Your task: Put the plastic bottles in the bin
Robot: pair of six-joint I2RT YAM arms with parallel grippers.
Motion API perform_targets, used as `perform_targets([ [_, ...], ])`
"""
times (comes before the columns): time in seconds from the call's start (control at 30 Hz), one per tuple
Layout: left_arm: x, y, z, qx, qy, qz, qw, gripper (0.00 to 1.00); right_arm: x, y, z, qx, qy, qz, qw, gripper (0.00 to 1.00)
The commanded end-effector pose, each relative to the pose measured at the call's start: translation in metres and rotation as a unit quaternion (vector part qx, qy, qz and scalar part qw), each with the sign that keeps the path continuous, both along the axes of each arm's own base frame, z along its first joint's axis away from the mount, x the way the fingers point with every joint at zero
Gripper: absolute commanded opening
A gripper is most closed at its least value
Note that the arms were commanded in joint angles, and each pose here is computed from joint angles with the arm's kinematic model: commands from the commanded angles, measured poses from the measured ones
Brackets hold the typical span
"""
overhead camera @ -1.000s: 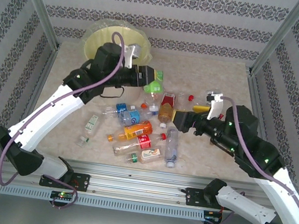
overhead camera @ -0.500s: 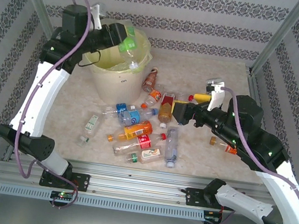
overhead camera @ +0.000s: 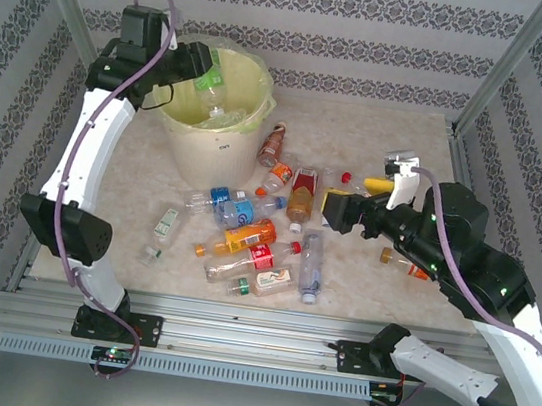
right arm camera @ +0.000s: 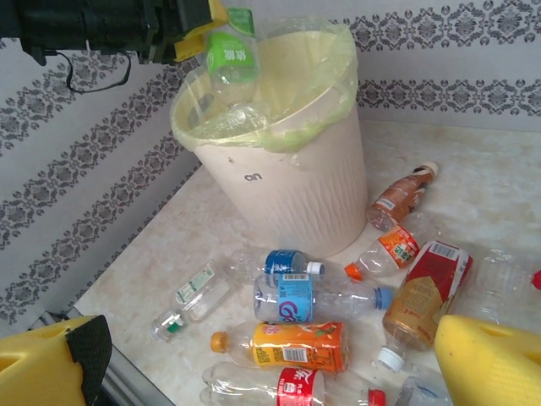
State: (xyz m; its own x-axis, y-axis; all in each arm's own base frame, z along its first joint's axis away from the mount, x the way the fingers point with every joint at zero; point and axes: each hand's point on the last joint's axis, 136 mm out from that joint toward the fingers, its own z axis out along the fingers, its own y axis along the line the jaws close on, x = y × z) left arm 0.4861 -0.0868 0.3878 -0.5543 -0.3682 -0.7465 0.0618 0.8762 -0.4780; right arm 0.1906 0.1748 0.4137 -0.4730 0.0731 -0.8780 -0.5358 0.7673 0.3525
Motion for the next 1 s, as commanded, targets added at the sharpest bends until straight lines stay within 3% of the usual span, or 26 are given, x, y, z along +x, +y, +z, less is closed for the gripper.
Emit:
perform_targets([
  [0.0,0.002,0.006,-0.016,0.056,0.009,-0.013,0.998,0.48,0.002,-0.011,-0.007,-0.019,0.003,-0.02,1.0,0.98],
  [0.43,0.018,-0.009,-0.098,0.116,0.132,-0.056,0.983,0.49,-0.002,-0.004,-0.024,-0.011,0.034,-0.007,0.999,0.98],
  [0.97,0.023,-0.031,-0.171,0.202,0.252,-0.087,0.942,0.49,-0.006,-0.007,-0.034,-0.022,0.048,-0.007,0.999,0.98],
])
